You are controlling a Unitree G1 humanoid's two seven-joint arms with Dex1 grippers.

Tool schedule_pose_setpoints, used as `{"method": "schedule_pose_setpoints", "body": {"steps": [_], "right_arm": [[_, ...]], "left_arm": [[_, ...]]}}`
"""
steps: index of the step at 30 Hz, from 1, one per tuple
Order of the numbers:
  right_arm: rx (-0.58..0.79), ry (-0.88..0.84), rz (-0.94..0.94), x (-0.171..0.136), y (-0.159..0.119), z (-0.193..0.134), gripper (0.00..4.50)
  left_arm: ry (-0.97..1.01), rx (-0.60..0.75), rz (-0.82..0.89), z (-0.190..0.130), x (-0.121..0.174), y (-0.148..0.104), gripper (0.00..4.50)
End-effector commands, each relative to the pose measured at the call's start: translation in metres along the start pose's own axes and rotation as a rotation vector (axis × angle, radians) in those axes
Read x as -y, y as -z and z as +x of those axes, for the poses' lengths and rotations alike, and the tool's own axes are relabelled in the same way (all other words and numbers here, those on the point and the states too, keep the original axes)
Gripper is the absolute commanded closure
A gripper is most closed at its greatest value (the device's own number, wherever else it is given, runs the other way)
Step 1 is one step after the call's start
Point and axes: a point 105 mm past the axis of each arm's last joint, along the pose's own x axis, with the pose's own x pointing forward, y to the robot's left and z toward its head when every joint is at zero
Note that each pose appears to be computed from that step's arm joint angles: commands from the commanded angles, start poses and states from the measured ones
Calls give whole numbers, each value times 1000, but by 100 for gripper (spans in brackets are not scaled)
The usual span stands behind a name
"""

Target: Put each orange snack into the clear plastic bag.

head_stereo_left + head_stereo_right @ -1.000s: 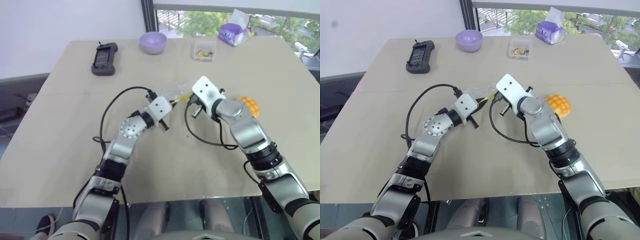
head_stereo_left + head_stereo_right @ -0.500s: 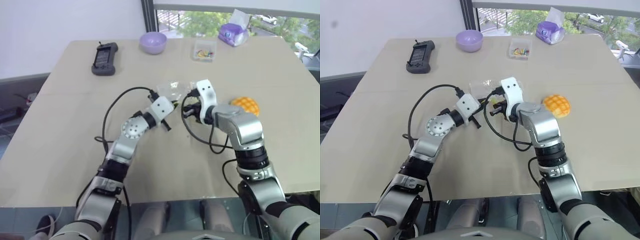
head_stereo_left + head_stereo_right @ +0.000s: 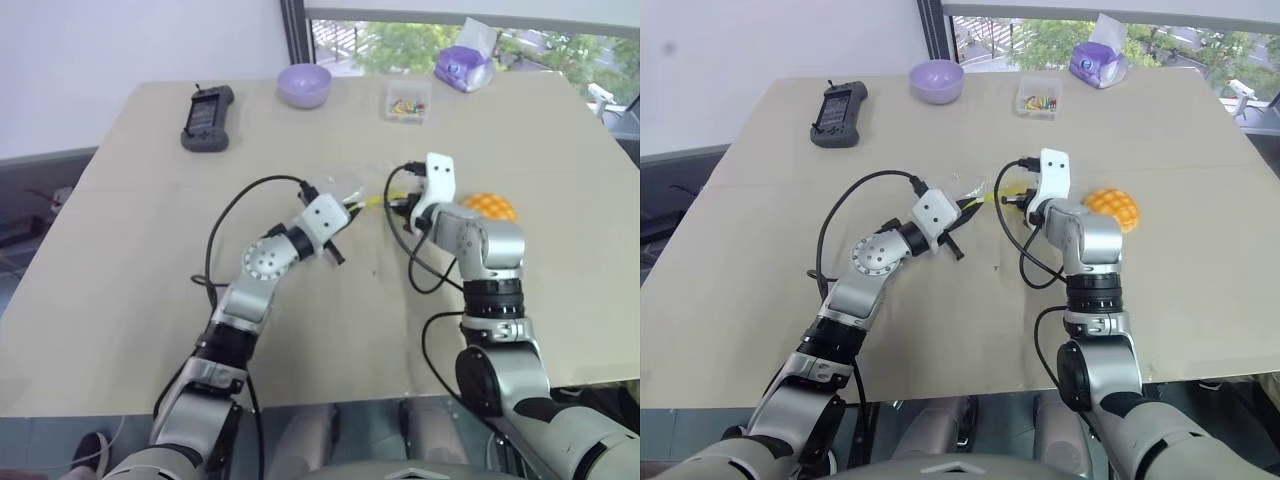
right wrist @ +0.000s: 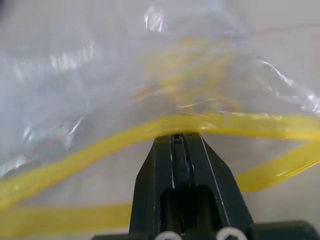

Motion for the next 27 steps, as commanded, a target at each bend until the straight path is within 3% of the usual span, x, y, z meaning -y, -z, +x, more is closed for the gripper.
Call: {"method": "schedule_pose_setpoints", "body": {"steps": [1, 6, 13, 17, 20, 23, 27], "right_arm": [[227, -50, 56, -13, -46, -8, 448], [375, -95, 196, -15, -73, -16, 448], [347, -340, 390, -44, -73, -23, 448], [296, -444, 370, -57, -64, -29, 448], [253, -419, 253, -58, -49, -26, 448], [195, -329, 189, -46, -32, -16, 380], [183, -278, 179, -37, -28, -11, 183]], "left_arm": [[0, 40, 23, -1, -1, -12, 450], [2, 39, 23, -1, 0, -12, 450], [-6, 44, 24, 1, -2, -13, 450], [-11, 46, 24, 2, -3, -14, 450], [-13, 47, 23, 2, -3, -14, 450], [-16, 49, 24, 2, -3, -14, 450], [-21, 49, 25, 2, -4, -15, 450]]}}
